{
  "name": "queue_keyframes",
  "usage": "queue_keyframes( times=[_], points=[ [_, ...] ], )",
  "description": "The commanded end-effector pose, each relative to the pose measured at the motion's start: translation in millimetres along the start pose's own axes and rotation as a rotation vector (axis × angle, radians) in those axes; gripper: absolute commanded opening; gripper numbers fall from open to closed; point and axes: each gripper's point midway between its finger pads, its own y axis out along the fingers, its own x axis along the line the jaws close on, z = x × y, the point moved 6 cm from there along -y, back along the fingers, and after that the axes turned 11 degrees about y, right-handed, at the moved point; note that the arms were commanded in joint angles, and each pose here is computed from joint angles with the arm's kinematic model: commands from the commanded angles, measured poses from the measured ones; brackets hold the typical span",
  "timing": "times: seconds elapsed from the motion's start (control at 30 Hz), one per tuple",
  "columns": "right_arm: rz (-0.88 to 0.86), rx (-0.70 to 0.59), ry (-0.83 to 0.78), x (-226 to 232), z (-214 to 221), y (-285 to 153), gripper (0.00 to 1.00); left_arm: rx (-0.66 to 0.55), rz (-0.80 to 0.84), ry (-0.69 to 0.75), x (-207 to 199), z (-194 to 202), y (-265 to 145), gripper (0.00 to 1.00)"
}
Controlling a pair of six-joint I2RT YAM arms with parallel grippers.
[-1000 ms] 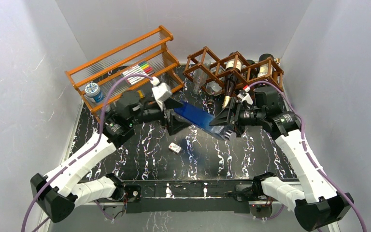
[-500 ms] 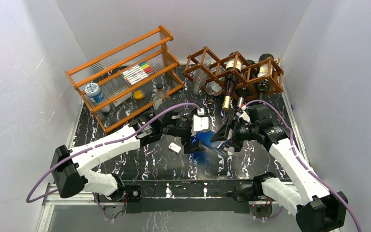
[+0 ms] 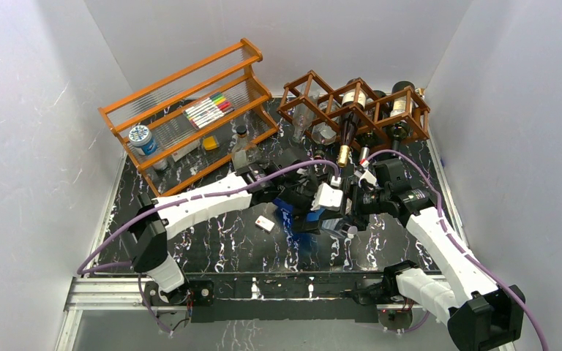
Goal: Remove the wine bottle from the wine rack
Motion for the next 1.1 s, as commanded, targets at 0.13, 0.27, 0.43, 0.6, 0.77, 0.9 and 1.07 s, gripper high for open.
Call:
queue_keyframes(
  times=[0.13, 0.27, 0.43, 0.6, 0.77, 0.9, 1.07],
  points=[
    [-0.193, -0.015, -0.196, 44.8, -1.2, -19.8, 0.00, 0.033, 0.026, 0.067, -11.4, -11.2, 13.8, 0.93],
    [-0.192, -0.025, -0.198, 45.6, -0.9, -21.3, 0.01, 0.074, -0.026, 0.070, -6.6, -11.7, 19.4, 0.94],
    [-0.199, -0.029, -0.193, 45.8, -0.9, -21.0, 0.09, 0.041, -0.026, 0.086, -6.6, -13.3, 24.1, 0.88],
    [-0.195, -0.040, -0.213, 46.8, 0.2, -24.3, 0.34, 0.070, -0.073, 0.084, -4.6, -10.1, 18.9, 0.46],
    [-0.165, -0.089, -0.238, 50.6, -1.1, -31.7, 0.78, 0.058, -0.124, 0.050, -15.1, -7.1, 7.0, 0.35],
    [-0.168, -0.174, -0.286, 71.2, -3.3, -50.3, 0.98, 0.031, -0.205, 0.025, -17.0, -9.3, -3.2, 0.27],
    [-0.241, -0.246, -0.371, 105.8, 0.7, -78.4, 0.98, -0.007, -0.323, 0.018, -12.1, -17.6, -18.1, 0.22]
  ],
)
